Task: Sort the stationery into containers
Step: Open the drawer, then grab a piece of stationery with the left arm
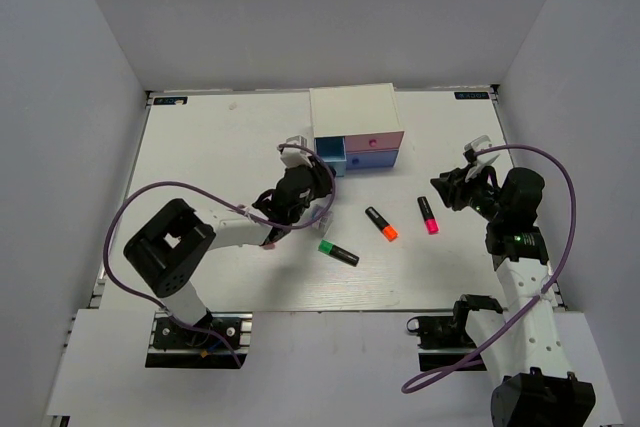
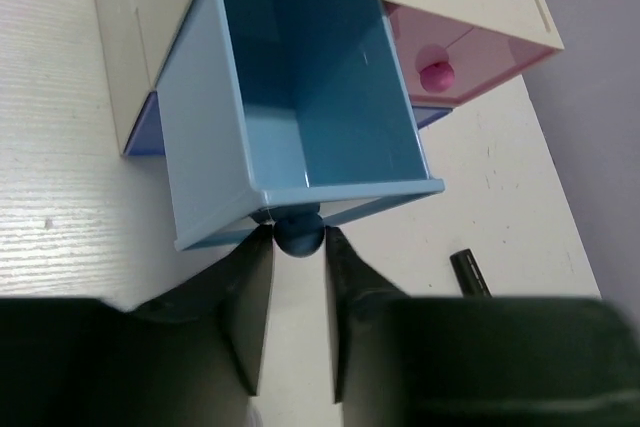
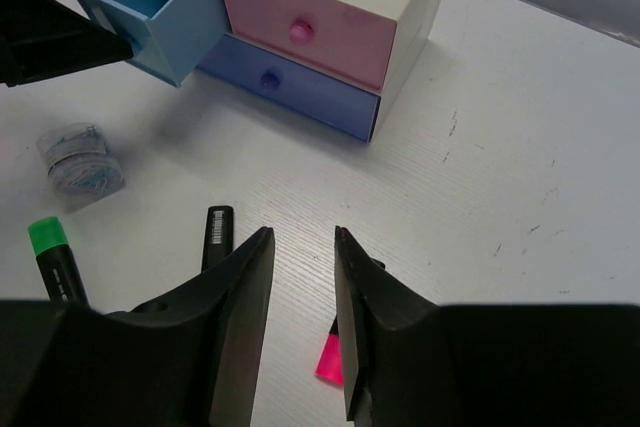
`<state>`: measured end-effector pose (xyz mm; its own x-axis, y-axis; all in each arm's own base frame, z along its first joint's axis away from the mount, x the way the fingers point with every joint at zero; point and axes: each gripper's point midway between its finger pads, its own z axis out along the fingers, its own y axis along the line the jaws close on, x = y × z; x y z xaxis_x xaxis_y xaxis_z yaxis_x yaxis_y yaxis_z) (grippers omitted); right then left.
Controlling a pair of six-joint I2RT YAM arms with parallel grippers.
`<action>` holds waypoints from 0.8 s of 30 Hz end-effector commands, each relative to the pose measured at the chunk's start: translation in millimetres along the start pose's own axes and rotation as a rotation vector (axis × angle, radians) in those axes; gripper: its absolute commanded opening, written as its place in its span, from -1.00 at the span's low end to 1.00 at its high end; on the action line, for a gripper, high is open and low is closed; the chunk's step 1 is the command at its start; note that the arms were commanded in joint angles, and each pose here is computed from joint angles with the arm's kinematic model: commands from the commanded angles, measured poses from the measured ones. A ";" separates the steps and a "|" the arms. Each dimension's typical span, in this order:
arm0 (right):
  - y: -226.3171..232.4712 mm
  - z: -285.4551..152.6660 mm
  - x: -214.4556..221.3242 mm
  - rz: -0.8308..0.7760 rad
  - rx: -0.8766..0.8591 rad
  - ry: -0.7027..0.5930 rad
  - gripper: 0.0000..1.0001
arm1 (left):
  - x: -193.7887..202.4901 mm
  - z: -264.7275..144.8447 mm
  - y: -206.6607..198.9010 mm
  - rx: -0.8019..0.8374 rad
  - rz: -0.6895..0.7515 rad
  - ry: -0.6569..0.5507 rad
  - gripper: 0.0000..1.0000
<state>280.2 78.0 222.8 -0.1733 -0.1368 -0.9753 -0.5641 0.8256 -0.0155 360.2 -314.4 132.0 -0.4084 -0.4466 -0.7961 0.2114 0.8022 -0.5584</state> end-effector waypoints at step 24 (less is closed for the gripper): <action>76.3 -17.9 -1.2 -0.462 -0.484 -0.147 -0.92 | -41.5 -102.7 -10.7 0.068 0.521 0.264 -0.33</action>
<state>228.3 122.9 215.4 0.1711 -0.3351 -0.9265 -0.8516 0.4227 -0.3101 304.2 -278.4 237.0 -0.3605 -0.1803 -0.9152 0.4208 0.8442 -0.3321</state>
